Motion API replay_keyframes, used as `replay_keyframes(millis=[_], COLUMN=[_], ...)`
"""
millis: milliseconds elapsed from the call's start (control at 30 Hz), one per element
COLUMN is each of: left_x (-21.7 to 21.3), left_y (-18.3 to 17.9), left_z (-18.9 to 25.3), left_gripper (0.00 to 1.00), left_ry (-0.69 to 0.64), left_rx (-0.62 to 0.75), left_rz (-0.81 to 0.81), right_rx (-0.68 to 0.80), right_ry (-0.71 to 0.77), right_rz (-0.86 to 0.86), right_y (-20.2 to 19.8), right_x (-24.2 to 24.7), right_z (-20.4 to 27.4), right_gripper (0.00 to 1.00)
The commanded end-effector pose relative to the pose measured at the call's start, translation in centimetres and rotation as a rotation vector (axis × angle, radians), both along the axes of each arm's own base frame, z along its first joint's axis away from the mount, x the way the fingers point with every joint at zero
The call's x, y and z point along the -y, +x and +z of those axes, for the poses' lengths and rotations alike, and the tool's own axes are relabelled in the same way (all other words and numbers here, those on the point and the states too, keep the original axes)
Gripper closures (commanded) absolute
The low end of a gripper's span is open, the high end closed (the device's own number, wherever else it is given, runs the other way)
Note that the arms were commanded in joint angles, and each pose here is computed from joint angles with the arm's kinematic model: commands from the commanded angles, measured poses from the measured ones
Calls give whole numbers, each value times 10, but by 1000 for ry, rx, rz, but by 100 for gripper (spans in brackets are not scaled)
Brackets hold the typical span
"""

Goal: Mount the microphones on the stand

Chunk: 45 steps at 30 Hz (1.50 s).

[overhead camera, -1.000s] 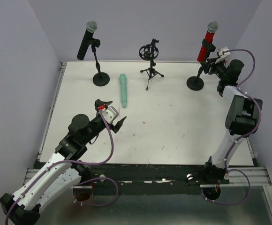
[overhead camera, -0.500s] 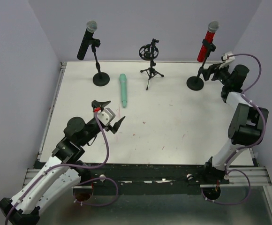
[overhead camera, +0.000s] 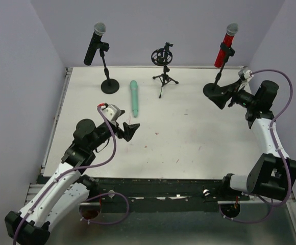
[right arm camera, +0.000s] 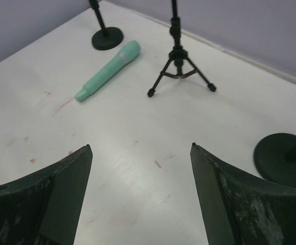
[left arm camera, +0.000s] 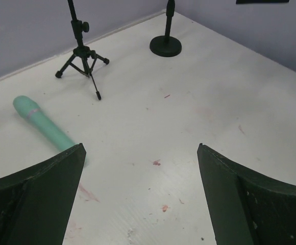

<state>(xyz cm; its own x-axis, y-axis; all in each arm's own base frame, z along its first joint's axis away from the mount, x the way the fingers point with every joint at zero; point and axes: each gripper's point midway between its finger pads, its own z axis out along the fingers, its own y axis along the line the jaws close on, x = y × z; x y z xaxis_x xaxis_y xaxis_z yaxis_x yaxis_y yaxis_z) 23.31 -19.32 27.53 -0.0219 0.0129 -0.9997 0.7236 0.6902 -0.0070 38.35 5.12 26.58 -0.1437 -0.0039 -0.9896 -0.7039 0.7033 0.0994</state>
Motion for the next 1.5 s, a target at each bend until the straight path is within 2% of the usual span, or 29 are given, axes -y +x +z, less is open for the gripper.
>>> replay_keyframes(millis=[0,133,200,400,600,667,767,833,900,1000,1100,1167,1300,1467], left_x=[23,30,36,54,66,70,68,60,46,21,1,-16,-48,-58], left_y=[0,25,42,103,130,130,123,116,107,92,74,67,55,54], left_z=[18,18,12,-21,-14,-13,-13,-10,-4,8,3,-11,-15,-2], left_gripper=[2,2,1,4,4,4,3,2,2,1,2,1,2,2], left_ry=[-241,-374,-397,-216,-210,-173,-83,-17,32,27,52,129,190,186], left_rx=[-178,-250,-272,-197,-87,-98,-109,-106,-92,-32,-17,-4,58,124], left_rz=[-98,-45,-22,28,14,-12,-37,-36,-12,61,98,150,267,308], right_rx=[-195,-227,-239,-226,-155,-120,-29,71,156,231,265,279,224,144], right_ry=[152,183,192,184,112,86,-39,-158,-205,-160,-165,-138,-6,102], right_rz=[137,164,177,209,194,224,244,253,265,248,274,264,190,198], right_y=[-44,-49,-50,-57,-57,-60,-55,-48,-37,-5,28,53,102,147], right_x=[-26,-30,-31,-34,-31,-38,-60,-77,-88,-90,-112,-124,-137,-154], right_z=[-27,-33,-33,-28,-33,-38,-47,-47,-42,-23,-15,-7,-1,-19], right_gripper=[14,14,14,14,14,14,14,11,7,2,2,2,2,0])
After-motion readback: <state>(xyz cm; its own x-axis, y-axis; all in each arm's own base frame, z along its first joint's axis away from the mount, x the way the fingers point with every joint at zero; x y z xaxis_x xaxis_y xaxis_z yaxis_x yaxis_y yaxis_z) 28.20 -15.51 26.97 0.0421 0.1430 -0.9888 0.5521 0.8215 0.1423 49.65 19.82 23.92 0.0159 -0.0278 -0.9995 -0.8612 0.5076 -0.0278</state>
